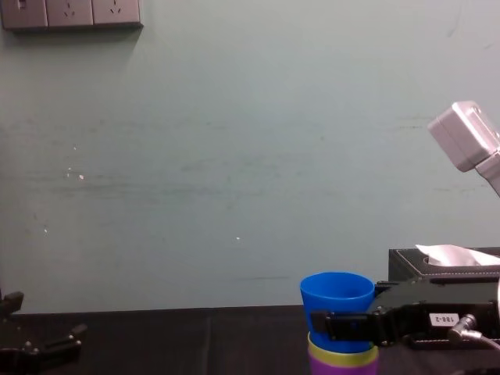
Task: Stack the three plastic cups sequentially using one hand.
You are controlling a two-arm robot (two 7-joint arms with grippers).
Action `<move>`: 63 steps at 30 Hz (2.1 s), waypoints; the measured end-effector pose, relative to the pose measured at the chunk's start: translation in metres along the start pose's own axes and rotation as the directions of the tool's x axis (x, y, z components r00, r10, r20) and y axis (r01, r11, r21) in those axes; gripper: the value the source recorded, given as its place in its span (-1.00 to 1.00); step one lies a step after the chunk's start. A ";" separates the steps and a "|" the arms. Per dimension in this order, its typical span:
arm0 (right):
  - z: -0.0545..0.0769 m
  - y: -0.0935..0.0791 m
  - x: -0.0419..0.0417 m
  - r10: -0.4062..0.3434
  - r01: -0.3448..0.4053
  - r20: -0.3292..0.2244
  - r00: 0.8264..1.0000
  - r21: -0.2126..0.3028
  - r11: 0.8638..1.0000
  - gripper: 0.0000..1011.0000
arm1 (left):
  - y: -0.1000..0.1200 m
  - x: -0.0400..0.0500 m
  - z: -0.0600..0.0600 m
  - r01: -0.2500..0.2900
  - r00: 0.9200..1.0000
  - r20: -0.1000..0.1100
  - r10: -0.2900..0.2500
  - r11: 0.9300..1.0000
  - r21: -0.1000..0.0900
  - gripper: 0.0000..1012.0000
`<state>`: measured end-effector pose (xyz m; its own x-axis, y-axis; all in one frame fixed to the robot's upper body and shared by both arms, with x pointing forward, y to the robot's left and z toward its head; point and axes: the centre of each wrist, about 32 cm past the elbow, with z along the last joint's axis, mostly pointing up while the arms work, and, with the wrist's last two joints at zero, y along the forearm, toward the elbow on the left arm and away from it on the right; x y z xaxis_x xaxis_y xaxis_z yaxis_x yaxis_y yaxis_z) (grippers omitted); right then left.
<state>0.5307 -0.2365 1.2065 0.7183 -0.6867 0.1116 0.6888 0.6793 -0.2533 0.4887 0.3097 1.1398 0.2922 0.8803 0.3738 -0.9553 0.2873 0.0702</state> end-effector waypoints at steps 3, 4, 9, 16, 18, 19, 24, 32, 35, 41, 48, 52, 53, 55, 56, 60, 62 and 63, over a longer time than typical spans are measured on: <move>0.000 0.000 -0.0001 0.000 0.000 0.000 1.000 0.000 1.000 0.43 | 0.000 -0.0001 0.000 0.000 1.000 0.000 0.000 1.000 0.000 1.00; 0.000 0.000 -0.0001 0.000 0.000 0.000 1.000 0.000 1.000 0.43 | 0.000 -0.0001 0.000 0.000 1.000 0.000 0.000 1.000 0.000 1.00; 0.000 0.000 -0.0002 0.000 0.000 0.001 1.000 0.001 1.000 0.51 | 0.000 0.0000 0.000 0.000 1.000 0.000 0.000 1.000 0.000 1.00; 0.001 0.000 -0.0001 0.000 0.000 0.001 1.000 0.001 1.000 0.87 | 0.000 0.0000 0.000 0.000 1.000 0.000 0.000 1.000 0.000 1.00; 0.001 -0.001 0.0000 0.000 0.000 0.001 1.000 0.001 1.000 0.96 | 0.000 0.0000 0.000 0.000 1.000 0.000 0.000 1.000 0.000 1.00; 0.001 -0.001 0.0000 -0.001 0.001 0.001 1.000 0.001 1.000 0.98 | 0.000 0.0000 0.000 0.000 1.000 0.000 0.000 1.000 0.000 1.00; 0.001 -0.001 0.0000 -0.001 0.001 0.001 1.000 0.001 1.000 0.99 | 0.000 0.0000 0.000 0.000 1.000 0.000 0.000 1.000 0.000 1.00; 0.001 -0.001 0.0000 0.000 0.000 0.002 1.000 0.001 1.000 0.99 | 0.000 0.0000 0.000 0.000 1.000 0.000 0.000 1.000 0.000 1.00; 0.001 -0.001 0.0000 0.000 0.000 0.002 1.000 0.001 1.000 0.99 | 0.000 -0.0001 0.000 0.000 1.000 0.000 0.000 1.000 0.000 1.00; 0.004 -0.013 -0.0035 -0.029 0.028 0.022 0.999 0.046 0.999 0.99 | 0.000 -0.0001 0.000 0.000 1.000 0.000 0.000 1.000 0.000 1.00; 0.007 -0.037 0.0014 -0.077 0.074 0.024 0.997 0.098 0.992 0.99 | 0.000 0.0000 0.000 0.000 1.000 0.000 0.000 1.000 0.000 1.00; 0.004 -0.054 0.0075 -0.126 0.122 0.022 0.992 0.112 0.986 0.99 | 0.000 0.0000 0.000 0.000 1.000 0.000 0.000 1.000 0.000 1.00; 0.004 -0.054 0.0075 -0.126 0.122 0.022 0.992 0.112 0.986 0.99 | 0.000 0.0000 0.000 0.000 1.000 0.000 0.000 1.000 0.000 1.00; 0.000 -0.063 0.0122 -0.163 0.159 0.020 0.986 0.112 0.981 0.99 | 0.000 0.0000 0.000 0.000 1.000 0.000 0.000 1.000 0.000 1.00; -0.001 -0.065 0.0135 -0.174 0.171 0.021 0.985 0.112 0.979 0.99 | 0.000 0.0000 0.000 0.000 1.000 0.000 0.000 1.000 0.000 1.00; -0.008 -0.076 0.0205 -0.241 0.237 0.027 0.970 0.107 0.966 0.99 | 0.000 -0.0001 0.000 0.000 1.000 0.000 0.000 1.000 0.000 1.00; -0.012 -0.079 0.0227 -0.269 0.265 0.034 0.962 0.102 0.959 0.99 | 0.000 0.0000 0.000 0.000 1.000 0.000 0.000 1.000 0.000 1.00; -0.014 -0.080 0.0239 -0.284 0.279 0.039 0.958 0.098 0.955 0.99 | 0.000 0.0000 0.000 0.000 1.000 0.000 0.000 1.000 0.000 1.00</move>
<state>0.4917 -0.3107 1.2154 0.4967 -0.8406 0.2158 0.8679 0.4828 -0.1171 0.4886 0.3097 1.1398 0.2923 0.8803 0.3737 -0.9553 0.2873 0.0702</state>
